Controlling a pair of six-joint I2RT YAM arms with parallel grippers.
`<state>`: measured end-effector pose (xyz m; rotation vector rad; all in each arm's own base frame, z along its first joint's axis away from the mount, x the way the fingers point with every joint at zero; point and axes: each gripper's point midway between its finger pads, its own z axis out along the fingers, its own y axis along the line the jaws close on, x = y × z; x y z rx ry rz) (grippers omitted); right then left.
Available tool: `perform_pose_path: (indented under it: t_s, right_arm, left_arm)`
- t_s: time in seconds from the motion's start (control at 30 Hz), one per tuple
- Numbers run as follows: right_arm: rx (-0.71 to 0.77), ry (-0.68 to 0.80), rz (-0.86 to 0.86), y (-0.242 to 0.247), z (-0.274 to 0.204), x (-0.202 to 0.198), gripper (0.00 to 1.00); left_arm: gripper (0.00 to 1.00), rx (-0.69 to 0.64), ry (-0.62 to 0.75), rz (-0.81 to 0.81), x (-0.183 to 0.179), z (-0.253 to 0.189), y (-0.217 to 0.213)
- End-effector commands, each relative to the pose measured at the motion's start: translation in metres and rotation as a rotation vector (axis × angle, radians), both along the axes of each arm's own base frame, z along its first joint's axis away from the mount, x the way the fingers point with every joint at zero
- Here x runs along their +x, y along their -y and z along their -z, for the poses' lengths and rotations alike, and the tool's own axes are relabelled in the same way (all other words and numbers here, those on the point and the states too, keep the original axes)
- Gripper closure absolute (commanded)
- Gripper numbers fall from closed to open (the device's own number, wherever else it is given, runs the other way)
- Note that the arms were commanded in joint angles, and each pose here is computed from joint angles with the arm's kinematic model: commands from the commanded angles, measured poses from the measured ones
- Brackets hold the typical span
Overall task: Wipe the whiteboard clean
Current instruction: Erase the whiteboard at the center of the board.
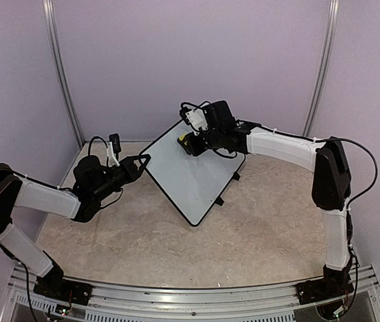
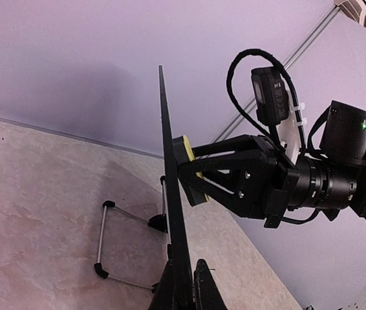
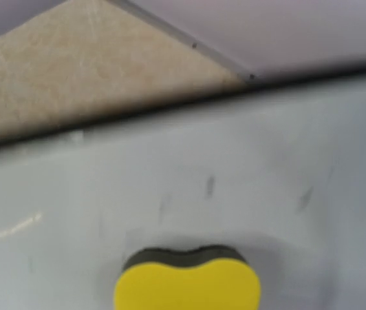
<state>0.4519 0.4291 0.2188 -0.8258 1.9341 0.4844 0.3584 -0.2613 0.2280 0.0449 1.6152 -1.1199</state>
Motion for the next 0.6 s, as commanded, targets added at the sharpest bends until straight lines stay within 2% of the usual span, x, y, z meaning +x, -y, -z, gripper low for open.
perform_pose_path:
  t_s: [0.0, 0.23, 0.57]
  right_arm:
    - [-0.056, -0.029, 0.008, -0.011, 0.022, 0.016, 1.0]
    - [-0.055, -0.056, 0.079, 0.01, 0.034, 0.041, 1.0]
    - [-0.073, -0.084, 0.099, 0.046, 0.06, 0.028, 1.0]
  left_arm:
    - [1.0, -0.002, 0.184, 0.285, -0.053, -0.043, 0.047]
    - [1.0, -0.003, 0.185, 0.285, -0.053, -0.043, 0.046]
    - [1.0, -0.007, 0.183, 0.291, -0.052, -0.043, 0.048]
